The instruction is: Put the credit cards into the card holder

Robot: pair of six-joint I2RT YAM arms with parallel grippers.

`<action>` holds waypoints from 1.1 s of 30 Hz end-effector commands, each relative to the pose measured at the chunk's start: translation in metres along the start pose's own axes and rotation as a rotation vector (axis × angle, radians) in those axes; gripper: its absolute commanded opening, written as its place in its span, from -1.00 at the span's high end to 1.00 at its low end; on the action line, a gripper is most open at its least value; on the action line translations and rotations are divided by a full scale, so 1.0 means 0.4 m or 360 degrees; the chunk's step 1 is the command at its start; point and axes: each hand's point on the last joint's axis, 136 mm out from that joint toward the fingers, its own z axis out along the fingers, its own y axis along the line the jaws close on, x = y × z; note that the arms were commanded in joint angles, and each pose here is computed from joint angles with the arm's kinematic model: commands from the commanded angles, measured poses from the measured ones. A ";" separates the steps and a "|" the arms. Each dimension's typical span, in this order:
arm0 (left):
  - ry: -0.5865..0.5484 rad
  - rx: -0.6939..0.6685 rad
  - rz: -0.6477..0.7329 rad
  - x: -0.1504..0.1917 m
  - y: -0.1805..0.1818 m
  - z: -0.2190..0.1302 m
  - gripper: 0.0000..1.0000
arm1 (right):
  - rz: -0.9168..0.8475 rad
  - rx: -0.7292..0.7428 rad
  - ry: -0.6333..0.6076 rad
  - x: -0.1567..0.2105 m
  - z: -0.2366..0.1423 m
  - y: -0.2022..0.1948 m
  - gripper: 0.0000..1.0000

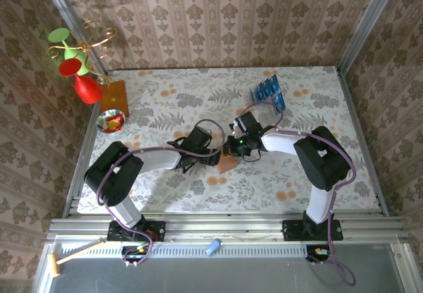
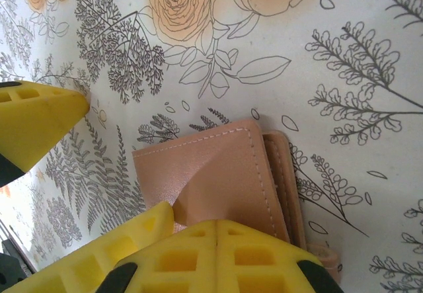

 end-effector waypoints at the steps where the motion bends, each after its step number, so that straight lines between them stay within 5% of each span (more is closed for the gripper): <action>1: 0.0121 -0.0041 0.0027 0.060 0.025 0.017 -1.00 | 0.0087 0.0150 0.0164 0.099 0.040 -0.078 1.00; 12: 0.0019 -0.0016 -0.0027 -0.011 0.046 -0.037 -1.00 | 0.0094 0.0178 0.0161 0.114 0.036 -0.095 1.00; 33: 0.0139 -0.0038 0.0012 0.078 0.039 0.029 -1.00 | 0.0012 0.0078 0.0074 0.039 -0.024 0.007 1.00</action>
